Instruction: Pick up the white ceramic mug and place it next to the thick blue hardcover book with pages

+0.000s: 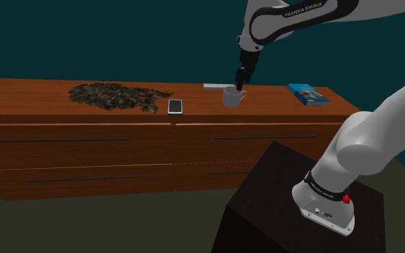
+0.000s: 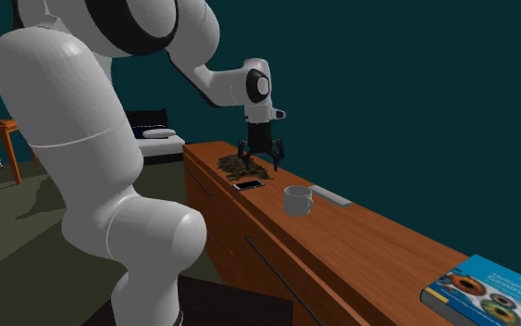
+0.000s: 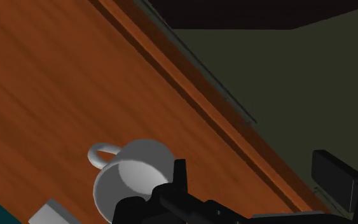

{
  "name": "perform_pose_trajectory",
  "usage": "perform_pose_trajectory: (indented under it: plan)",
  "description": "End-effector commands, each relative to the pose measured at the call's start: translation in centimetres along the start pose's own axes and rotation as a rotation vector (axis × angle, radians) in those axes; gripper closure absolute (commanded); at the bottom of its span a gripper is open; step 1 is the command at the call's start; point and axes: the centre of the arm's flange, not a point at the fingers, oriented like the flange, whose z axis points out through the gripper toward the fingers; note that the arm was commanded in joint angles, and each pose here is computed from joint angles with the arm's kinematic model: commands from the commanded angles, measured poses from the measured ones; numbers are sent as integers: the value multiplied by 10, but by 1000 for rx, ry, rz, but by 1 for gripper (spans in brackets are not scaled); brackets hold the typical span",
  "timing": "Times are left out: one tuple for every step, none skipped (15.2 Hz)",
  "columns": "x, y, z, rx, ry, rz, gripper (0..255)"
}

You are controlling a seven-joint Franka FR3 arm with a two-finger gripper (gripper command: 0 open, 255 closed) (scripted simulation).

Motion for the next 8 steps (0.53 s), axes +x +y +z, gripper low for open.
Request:
perform_pose_trajectory:
  plan:
    - [16, 14, 21, 1, -1, -3, 0]
    - [25, 20, 29, 1, -2, -5, 0]
    - [33, 26, 38, 2, -3, -7, 0]
    - [41, 33, 46, 3, -4, -8, 0]
    - [50, 39, 55, 4, -5, -10, 0]
    - [58, 45, 63, 4, -6, -12, 0]
    - [66, 51, 72, 5, -7, -13, 0]
    - [75, 57, 80, 6, -8, -15, 0]
